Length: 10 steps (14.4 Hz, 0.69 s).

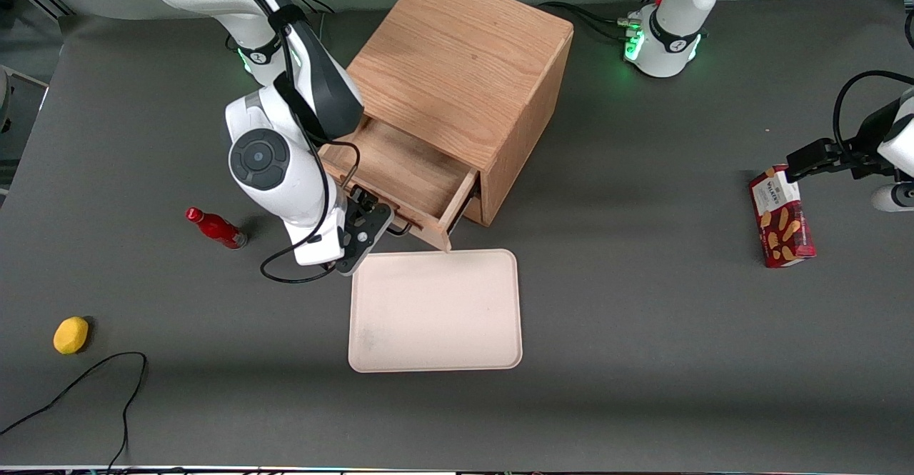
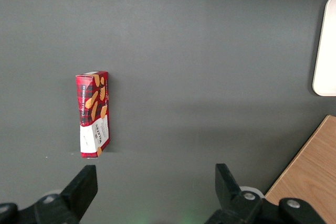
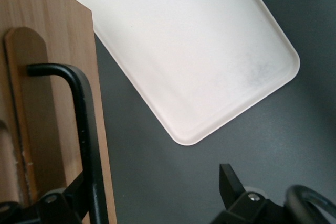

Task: Open upper drawer
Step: 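Pull the upper drawer handle outward with the right gripper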

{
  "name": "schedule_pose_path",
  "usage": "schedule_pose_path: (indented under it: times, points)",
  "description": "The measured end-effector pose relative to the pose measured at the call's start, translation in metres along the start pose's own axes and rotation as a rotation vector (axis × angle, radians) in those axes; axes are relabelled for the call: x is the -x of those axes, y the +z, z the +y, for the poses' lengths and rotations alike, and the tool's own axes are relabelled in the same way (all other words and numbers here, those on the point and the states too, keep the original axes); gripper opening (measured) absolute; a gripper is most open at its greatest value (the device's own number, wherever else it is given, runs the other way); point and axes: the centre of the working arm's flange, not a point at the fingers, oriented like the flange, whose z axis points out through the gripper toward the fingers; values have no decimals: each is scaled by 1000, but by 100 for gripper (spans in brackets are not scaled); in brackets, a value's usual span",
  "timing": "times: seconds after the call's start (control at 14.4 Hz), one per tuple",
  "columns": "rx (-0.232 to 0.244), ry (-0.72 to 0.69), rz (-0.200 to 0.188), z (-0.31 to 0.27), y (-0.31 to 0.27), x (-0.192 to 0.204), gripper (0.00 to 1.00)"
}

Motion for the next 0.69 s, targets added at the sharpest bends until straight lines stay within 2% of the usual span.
schedule_pose_path:
  times: [0.69]
  points:
    - [6,46,-2,37,3,5,100]
